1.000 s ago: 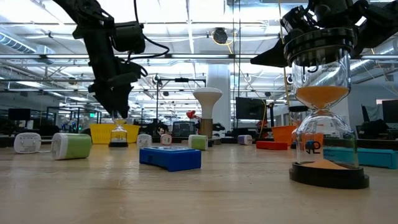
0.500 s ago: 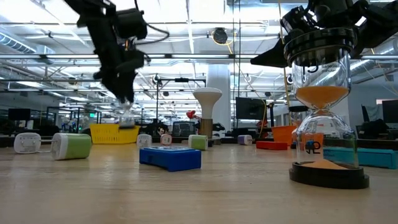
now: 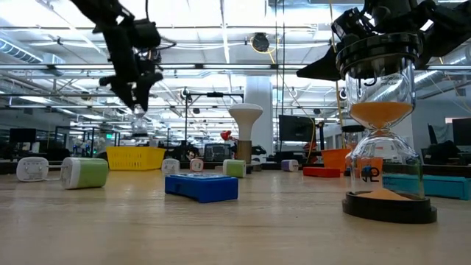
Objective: Pick & Place Office items
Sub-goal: Put the white hour glass into the yellow bin
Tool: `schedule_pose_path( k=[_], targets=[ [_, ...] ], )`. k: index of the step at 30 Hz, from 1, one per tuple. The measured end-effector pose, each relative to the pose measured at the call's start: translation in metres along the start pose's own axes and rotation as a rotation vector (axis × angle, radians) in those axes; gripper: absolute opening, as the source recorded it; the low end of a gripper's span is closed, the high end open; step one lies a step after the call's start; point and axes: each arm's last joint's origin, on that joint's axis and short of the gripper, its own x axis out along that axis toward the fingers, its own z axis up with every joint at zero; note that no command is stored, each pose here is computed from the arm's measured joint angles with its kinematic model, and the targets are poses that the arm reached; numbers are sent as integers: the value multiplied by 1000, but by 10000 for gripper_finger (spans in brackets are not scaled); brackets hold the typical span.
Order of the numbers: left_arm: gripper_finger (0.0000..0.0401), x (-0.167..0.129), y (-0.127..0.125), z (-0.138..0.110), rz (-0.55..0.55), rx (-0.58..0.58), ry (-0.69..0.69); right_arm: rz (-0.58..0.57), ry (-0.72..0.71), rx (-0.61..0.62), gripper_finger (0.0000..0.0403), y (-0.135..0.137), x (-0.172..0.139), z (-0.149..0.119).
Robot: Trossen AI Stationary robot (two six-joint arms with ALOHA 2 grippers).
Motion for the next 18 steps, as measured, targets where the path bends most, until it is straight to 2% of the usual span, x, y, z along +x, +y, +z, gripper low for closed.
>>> schedule_pose_path(
  k=[11,18],
  targets=[
    [211,66,20,8,19,-62,72,0,0,-1,0,0,0,0],
    [211,84,26,6,53,-75,120,0,0,-1,0,0,0,0]
  ],
)
